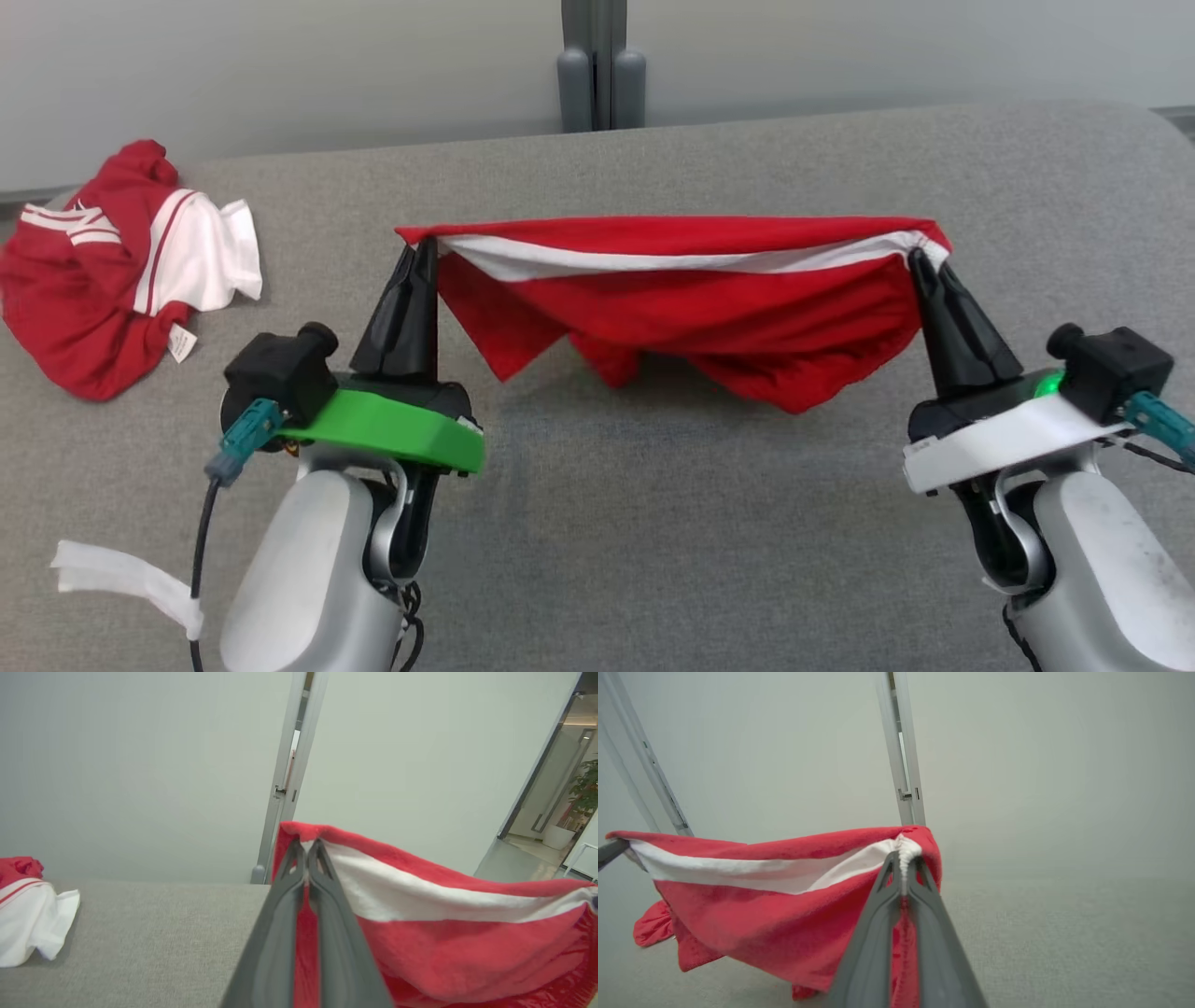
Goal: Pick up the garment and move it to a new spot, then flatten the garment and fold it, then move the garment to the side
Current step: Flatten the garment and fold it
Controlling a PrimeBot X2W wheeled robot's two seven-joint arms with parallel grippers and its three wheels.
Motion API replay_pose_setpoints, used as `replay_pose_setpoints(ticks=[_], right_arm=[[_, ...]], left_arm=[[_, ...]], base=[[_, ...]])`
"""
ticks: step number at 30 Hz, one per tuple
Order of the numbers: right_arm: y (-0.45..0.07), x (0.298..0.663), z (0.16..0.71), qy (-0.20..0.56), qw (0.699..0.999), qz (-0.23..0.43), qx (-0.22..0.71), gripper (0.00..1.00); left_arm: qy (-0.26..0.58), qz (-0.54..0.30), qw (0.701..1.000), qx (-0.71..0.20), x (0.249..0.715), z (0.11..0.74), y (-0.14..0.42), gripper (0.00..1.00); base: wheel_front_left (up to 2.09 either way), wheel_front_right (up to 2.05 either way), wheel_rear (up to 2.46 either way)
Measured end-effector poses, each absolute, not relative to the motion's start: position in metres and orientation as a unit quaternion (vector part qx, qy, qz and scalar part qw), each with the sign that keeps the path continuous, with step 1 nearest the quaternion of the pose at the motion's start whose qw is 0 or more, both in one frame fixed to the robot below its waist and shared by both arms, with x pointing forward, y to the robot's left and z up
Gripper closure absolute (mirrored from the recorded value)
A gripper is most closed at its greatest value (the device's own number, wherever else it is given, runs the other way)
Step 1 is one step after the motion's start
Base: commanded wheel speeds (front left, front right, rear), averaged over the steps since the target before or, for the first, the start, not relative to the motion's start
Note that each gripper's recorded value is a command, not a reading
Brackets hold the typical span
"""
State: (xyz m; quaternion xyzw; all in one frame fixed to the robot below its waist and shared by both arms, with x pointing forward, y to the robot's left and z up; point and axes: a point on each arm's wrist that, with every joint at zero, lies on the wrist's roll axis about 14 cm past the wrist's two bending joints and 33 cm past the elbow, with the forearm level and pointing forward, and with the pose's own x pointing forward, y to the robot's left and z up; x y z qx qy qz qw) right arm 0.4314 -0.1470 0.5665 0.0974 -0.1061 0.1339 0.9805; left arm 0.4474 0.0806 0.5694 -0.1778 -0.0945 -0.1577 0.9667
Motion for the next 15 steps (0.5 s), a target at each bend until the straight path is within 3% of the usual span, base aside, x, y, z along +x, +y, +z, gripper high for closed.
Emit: replay_pose_setpoints(ticks=[10,15], right_arm=[[-0.158,0.354,0.703,-0.285,0.945,0.141,0.070,1.00],[-0.164,0.319,0.744,-0.339,0.931,0.130,0.046,1.00]], left_arm=[[-0.311,-0.213,0.914,-0.152,0.386,0.713,0.073,1.00],[-0.360,-0.246,0.892,-0.123,0.361,0.755,0.063,1.00]], base=[[0.00,0.00,0.00],[0.00,0.00,0.00]])
